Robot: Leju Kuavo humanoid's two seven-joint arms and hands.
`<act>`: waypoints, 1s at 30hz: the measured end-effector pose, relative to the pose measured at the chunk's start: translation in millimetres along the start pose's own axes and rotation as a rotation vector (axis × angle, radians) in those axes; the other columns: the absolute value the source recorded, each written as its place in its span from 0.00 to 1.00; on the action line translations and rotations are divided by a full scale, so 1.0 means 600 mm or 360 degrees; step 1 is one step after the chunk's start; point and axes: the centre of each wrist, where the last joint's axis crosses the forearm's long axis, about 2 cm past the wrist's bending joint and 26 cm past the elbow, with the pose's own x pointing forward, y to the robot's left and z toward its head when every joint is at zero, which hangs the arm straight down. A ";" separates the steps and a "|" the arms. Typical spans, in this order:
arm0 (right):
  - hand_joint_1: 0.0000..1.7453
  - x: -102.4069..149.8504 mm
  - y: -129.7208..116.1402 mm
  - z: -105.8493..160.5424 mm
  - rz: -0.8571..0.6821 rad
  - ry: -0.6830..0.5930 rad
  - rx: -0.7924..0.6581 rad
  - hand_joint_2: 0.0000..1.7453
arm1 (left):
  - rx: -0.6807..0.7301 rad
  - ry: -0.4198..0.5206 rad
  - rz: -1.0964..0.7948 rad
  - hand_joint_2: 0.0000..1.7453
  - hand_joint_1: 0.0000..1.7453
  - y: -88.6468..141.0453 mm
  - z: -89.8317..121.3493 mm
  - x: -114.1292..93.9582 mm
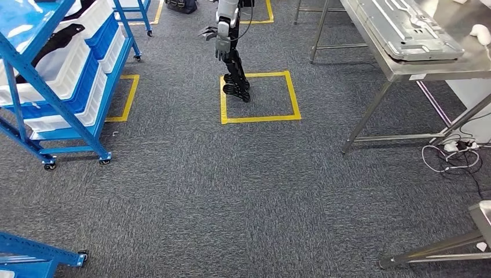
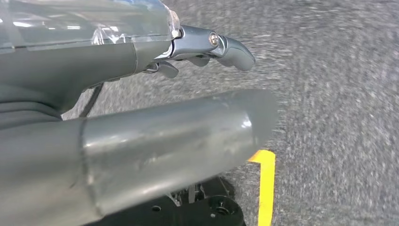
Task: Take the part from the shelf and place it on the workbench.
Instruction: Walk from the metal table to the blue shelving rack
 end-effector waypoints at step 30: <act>0.00 -0.001 -0.033 -0.008 0.0037 0.0004 -0.0042 0.00 | 0.0015 0.0054 -0.0053 0.00 0.00 -0.008 0.002 -0.001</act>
